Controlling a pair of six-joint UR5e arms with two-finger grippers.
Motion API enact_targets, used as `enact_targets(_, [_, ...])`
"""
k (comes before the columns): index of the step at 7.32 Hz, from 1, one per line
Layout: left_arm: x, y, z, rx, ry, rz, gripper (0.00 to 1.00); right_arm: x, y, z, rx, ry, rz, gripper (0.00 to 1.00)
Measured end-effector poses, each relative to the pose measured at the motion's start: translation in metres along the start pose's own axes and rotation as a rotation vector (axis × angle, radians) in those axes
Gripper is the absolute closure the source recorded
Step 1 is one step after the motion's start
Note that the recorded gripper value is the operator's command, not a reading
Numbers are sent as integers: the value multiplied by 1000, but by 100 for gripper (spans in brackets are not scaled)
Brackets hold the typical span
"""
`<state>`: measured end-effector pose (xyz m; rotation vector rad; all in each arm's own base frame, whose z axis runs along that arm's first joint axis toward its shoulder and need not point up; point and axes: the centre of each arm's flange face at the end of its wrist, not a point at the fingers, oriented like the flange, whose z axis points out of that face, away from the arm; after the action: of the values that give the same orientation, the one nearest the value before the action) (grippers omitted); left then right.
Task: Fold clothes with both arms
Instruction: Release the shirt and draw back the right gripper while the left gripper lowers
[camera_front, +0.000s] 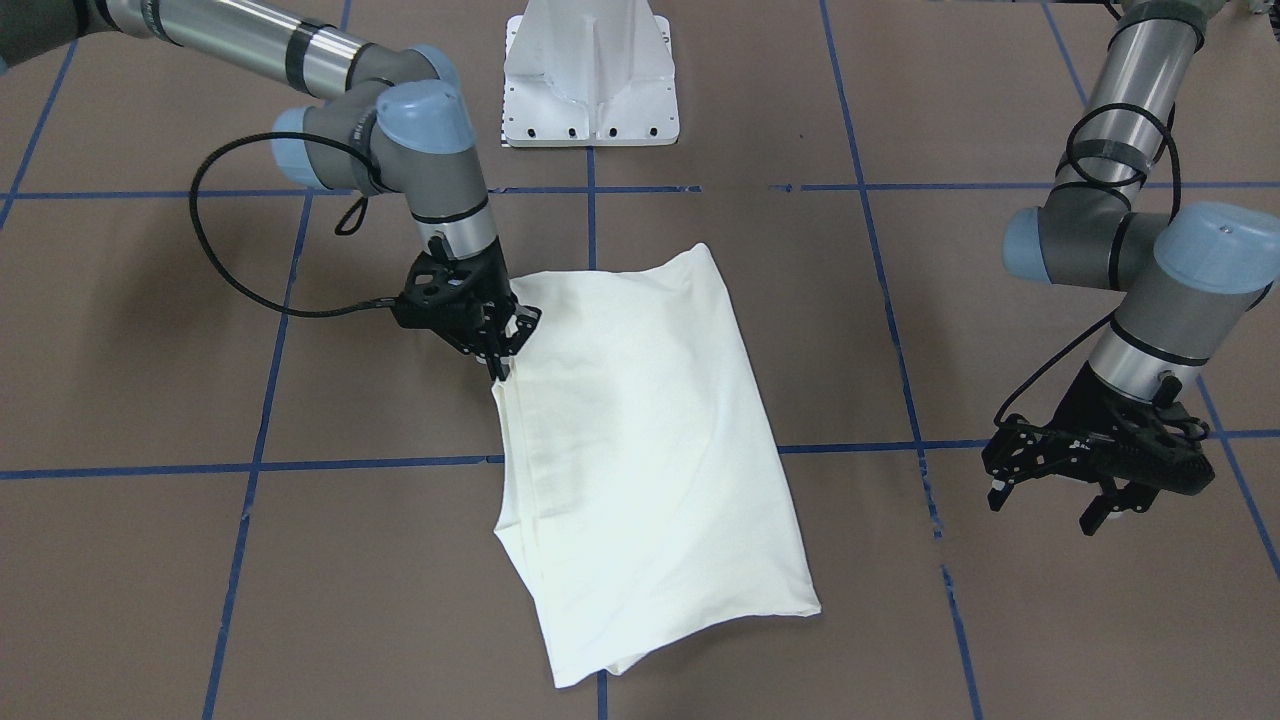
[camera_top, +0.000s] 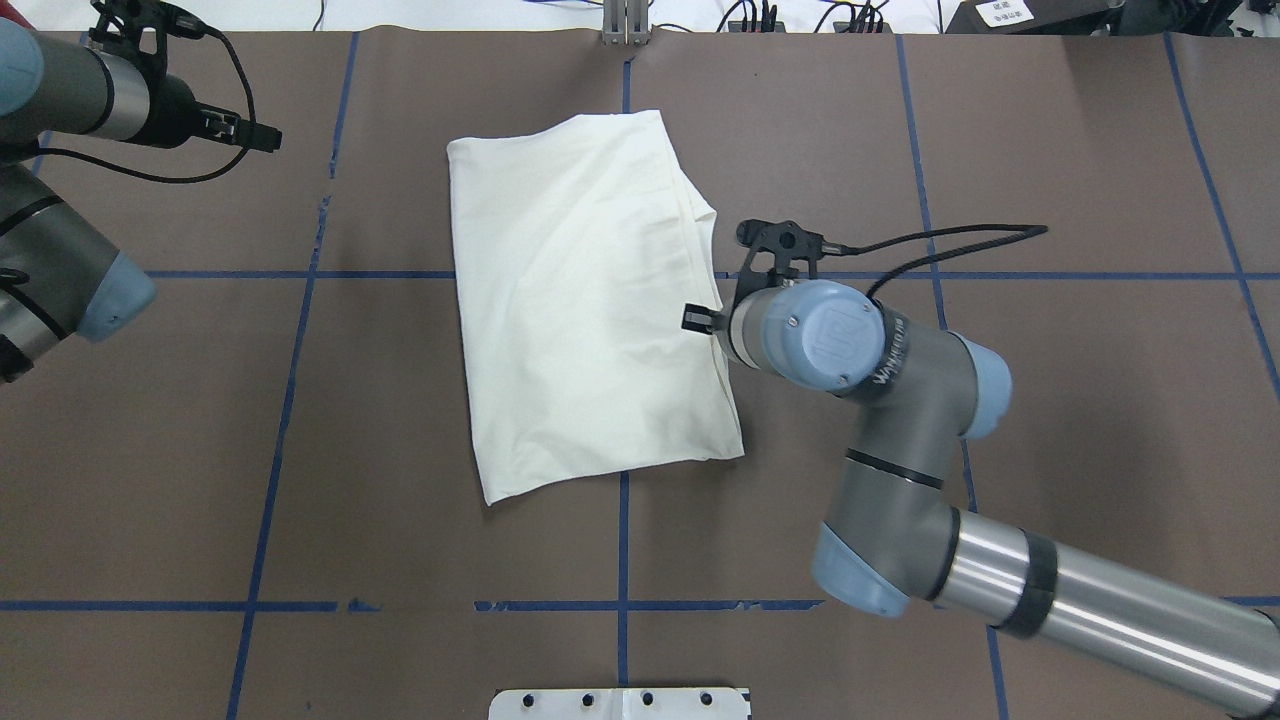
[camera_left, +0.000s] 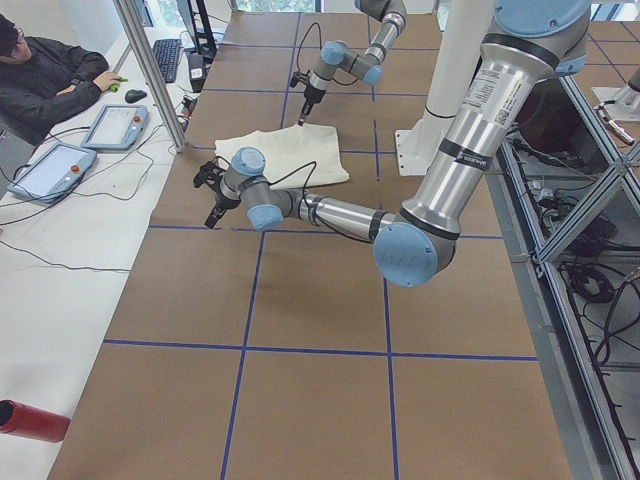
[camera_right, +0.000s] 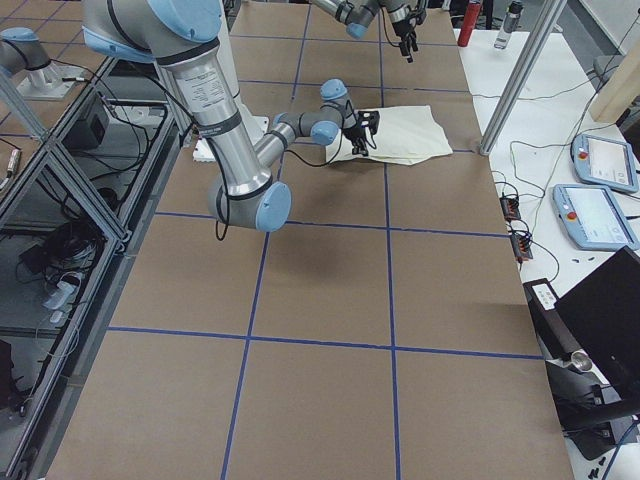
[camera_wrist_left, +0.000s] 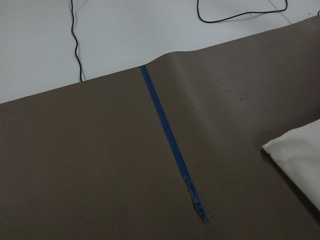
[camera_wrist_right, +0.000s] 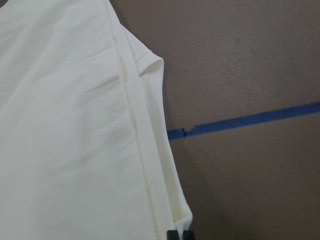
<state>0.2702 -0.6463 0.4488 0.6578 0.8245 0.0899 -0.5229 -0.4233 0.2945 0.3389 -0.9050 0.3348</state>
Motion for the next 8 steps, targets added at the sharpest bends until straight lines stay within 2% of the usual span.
enact_targets(1, [2, 2, -1, 0, 3, 2, 0, 29, 22, -14, -2, 4, -14, 100])
enact_targets(2, [3, 3, -2, 0, 6, 3, 0, 51, 41, -27, -3, 9, -29, 78])
enact_targets(3, [5, 3, -2, 0, 8, -3, 0, 69, 55, -34, -3, 18, -44, 1])
enact_targets(5, [15, 2, -6, 8, 24, -54, 0, 78, 64, -41, -6, 13, -58, 0])
enact_targets(6, [35, 7, -12, 10, 53, -92, 0, 73, 62, -52, -16, -12, -59, 0])
enact_targets(8, [104, 48, -37, -16, 160, -225, 0, 66, 50, -83, -57, -79, -41, 0])
